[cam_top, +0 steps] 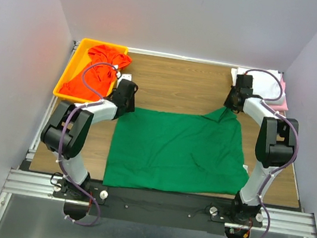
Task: Fold and stack the t-shirts
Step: Fold the tshirt
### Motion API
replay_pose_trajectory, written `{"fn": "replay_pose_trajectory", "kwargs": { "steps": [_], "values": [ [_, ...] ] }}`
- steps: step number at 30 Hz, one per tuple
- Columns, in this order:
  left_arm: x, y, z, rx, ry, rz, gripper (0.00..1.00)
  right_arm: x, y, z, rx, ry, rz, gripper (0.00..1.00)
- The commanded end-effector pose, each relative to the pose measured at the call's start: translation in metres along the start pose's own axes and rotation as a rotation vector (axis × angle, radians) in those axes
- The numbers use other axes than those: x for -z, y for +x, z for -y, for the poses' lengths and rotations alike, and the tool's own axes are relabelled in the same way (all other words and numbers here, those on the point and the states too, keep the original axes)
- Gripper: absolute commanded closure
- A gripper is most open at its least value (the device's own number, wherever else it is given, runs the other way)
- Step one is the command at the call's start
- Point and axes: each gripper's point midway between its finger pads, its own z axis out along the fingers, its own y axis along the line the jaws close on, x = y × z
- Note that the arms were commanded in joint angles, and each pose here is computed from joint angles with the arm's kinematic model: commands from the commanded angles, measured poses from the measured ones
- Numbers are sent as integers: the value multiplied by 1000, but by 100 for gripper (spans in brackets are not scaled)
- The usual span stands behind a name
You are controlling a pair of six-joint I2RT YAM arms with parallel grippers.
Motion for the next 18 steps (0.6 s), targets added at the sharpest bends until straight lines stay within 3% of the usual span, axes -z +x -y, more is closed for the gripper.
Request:
{"fn": "replay_pose_trajectory", "kwargs": {
  "steps": [1,6,18],
  "values": [
    [-6,-7,-7,4,-49,15,46,0,-1,7,-19,16,5,100],
    [-14,-8,-3,-7,-39,3,46,-1,2,5,-20,1,-6,100],
    [-23,-4,-11,-24,-76,-25,61,-2,5,5,-18,-5,-13,100]
  ]
}}
